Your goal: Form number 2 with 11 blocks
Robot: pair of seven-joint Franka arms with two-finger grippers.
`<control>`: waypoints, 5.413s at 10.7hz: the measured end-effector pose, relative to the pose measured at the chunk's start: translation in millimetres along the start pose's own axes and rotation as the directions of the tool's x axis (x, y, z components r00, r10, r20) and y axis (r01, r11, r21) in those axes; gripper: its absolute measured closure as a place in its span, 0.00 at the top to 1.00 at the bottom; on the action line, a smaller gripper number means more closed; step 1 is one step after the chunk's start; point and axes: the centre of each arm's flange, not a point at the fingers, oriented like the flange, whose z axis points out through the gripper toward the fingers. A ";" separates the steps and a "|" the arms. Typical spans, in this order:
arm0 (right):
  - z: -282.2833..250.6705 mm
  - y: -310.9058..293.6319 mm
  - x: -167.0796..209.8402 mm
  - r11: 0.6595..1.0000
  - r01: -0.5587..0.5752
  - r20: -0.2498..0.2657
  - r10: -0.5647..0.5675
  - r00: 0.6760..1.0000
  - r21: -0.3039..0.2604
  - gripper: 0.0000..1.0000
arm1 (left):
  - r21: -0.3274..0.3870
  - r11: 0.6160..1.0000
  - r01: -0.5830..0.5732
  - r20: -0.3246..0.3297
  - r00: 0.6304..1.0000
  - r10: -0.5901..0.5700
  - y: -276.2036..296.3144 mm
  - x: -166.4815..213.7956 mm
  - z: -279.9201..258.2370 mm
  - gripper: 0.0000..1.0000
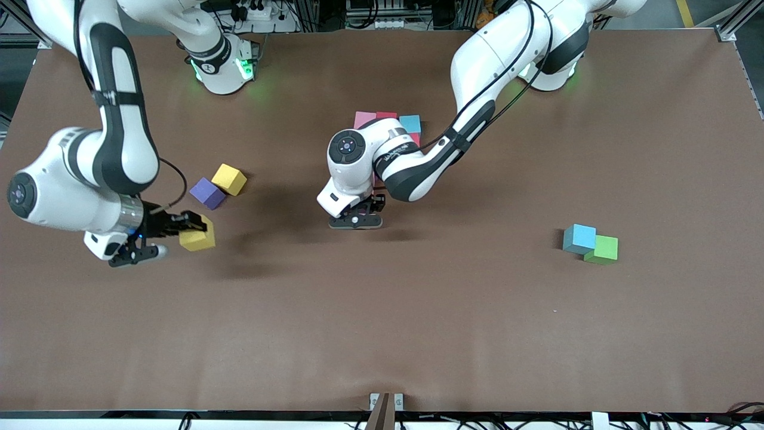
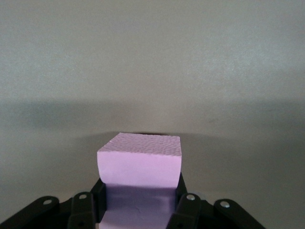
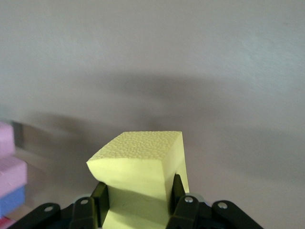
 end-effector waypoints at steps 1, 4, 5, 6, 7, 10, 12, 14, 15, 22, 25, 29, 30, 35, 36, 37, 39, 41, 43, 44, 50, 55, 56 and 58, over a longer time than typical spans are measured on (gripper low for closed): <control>8.2 -1.8 10.1 0.999 -0.038 -0.014 0.039 0.999 0.031 0.55 | 0.003 1.000 -0.003 0.003 1.000 0.003 1.1 -2.2 2.5 0.56; 25.0 -4.0 23.2 0.994 -0.082 -0.017 0.083 0.996 0.070 0.55 | 0.013 1.000 -0.006 0.012 1.000 0.006 1.9 -5.5 5.9 0.56; 25.7 -2.6 23.2 0.993 -0.092 -0.016 0.093 0.996 0.075 0.55 | 0.017 1.000 -0.007 0.015 1.000 0.007 1.6 -6.1 6.7 0.56; 25.6 -1.9 23.0 0.991 -0.101 -0.015 0.103 0.995 0.087 0.55 | 0.021 1.000 -0.008 0.017 1.000 0.008 1.9 -7.3 7.2 0.56; 25.5 -1.4 22.8 0.989 -0.108 -0.014 0.110 0.994 0.099 0.55 | 0.029 1.000 -0.010 0.022 1.000 0.010 1.9 -9.0 8.2 0.56; 25.8 -0.3 22.5 0.988 -0.114 -0.011 0.116 0.993 0.104 0.55 | 0.042 0.999 -0.014 0.038 0.999 0.012 2.7 -13.8 12.4 0.56; 26.5 0.6 22.3 0.988 -0.116 -0.010 0.117 0.993 0.103 0.55 | 0.043 0.999 -0.014 0.042 0.999 0.012 3.2 -15.3 14.5 0.56; 26.8 3.8 21.9 0.987 -0.121 -0.008 0.123 0.992 0.104 0.55 | 0.044 0.999 -0.018 0.044 0.999 0.016 4.8 -17.9 15.8 0.56; 26.7 5.7 21.5 0.987 -0.124 -0.005 0.125 0.992 0.105 0.55 | 0.046 0.999 -0.020 0.046 0.999 0.018 5.1 -19.0 17.3 0.56; 24.9 13.3 20.5 0.985 -0.136 -0.003 0.137 0.991 0.108 0.55 | 0.054 0.998 -0.022 0.052 0.998 0.020 4.2 -20.8 22.8 0.57; 25.1 13.3 20.5 0.985 -0.136 -0.002 0.137 0.991 0.108 0.55 | 0.057 0.998 -0.026 0.054 0.998 0.023 5.2 -23.5 24.2 0.69; 25.2 13.3 20.4 0.985 -0.136 -0.002 0.137 0.991 0.108 0.55 | 0.064 0.997 -0.033 0.058 0.998 0.030 6.1 -27.9 28.0 1.00; 25.2 13.3 20.4 0.985 -0.136 -0.002 0.137 0.991 0.108 0.55 | 0.065 0.997 -0.033 0.058 0.998 0.029 5.5 -27.6 28.7 1.00; 25.4 13.1 20.4 0.985 -0.136 -0.001 0.137 0.991 0.108 0.55 | 0.089 0.995 -0.032 0.062 0.998 0.027 -1.1 -26.9 39.0 1.00; 25.4 13.1 20.4 0.985 -0.136 -0.001 0.137 0.991 0.108 0.55 | 0.089 0.995 -0.032 0.062 0.998 0.026 -1.1 -26.8 38.9 1.00; 25.4 13.1 20.4 0.985 -0.136 -0.001 0.137 0.991 0.108 0.55 | 0.088 0.996 -0.032 0.060 0.998 0.026 -0.8 -26.6 38.1 1.00; 25.3 13.1 20.4 0.985 -0.136 -0.001 0.137 0.991 0.108 0.55 | 0.073 0.997 -0.029 0.048 0.999 0.026 2.1 -24.1 27.1 1.00; 24.9 12.8 20.8 0.985 -0.134 -0.002 0.135 0.991 0.108 0.55 | 0.065 0.998 -0.025 0.028 0.999 0.023 3.5 -19.5 1.5 1.00; 21.6 7.0 23.6 0.988 -0.116 -0.007 0.118 0.993 0.103 0.55 | 0.081 0.997 0.008 0.002 1.000 -0.008 -10.9 -0.1 -45.6 1.00; 20.9 -1.5 25.8 0.990 -0.096 -0.008 0.098 0.995 0.102 0.55 | 0.090 0.995 0.039 -0.013 0.999 -0.038 -26.5 16.1 -74.0 1.00; 61.3 -154.2 23.8 0.953 0.293 0.025 -0.296 0.955 0.080 0.55 | 0.269 0.927 0.263 0.025 0.960 -0.279 -205.4 122.2 -165.3 1.00; 111.1 -282.7 1.2 0.769 0.636 0.066 -0.639 0.766 0.063 0.55 | 0.306 0.878 0.367 0.055 0.914 -0.401 -296.6 163.6 -146.7 1.00; 122.5 -303.1 -2.5 0.721 0.689 0.071 -0.693 0.717 0.070 0.55 | 0.306 0.875 0.374 0.054 0.911 -0.409 -301.6 165.9 -147.0 1.00; 147.4 -337.9 -12.0 0.654 0.749 0.080 -0.756 0.649 0.105 0.55 | 0.307 0.864 0.400 0.055 0.899 -0.435 -322.6 175.0 -147.0 1.00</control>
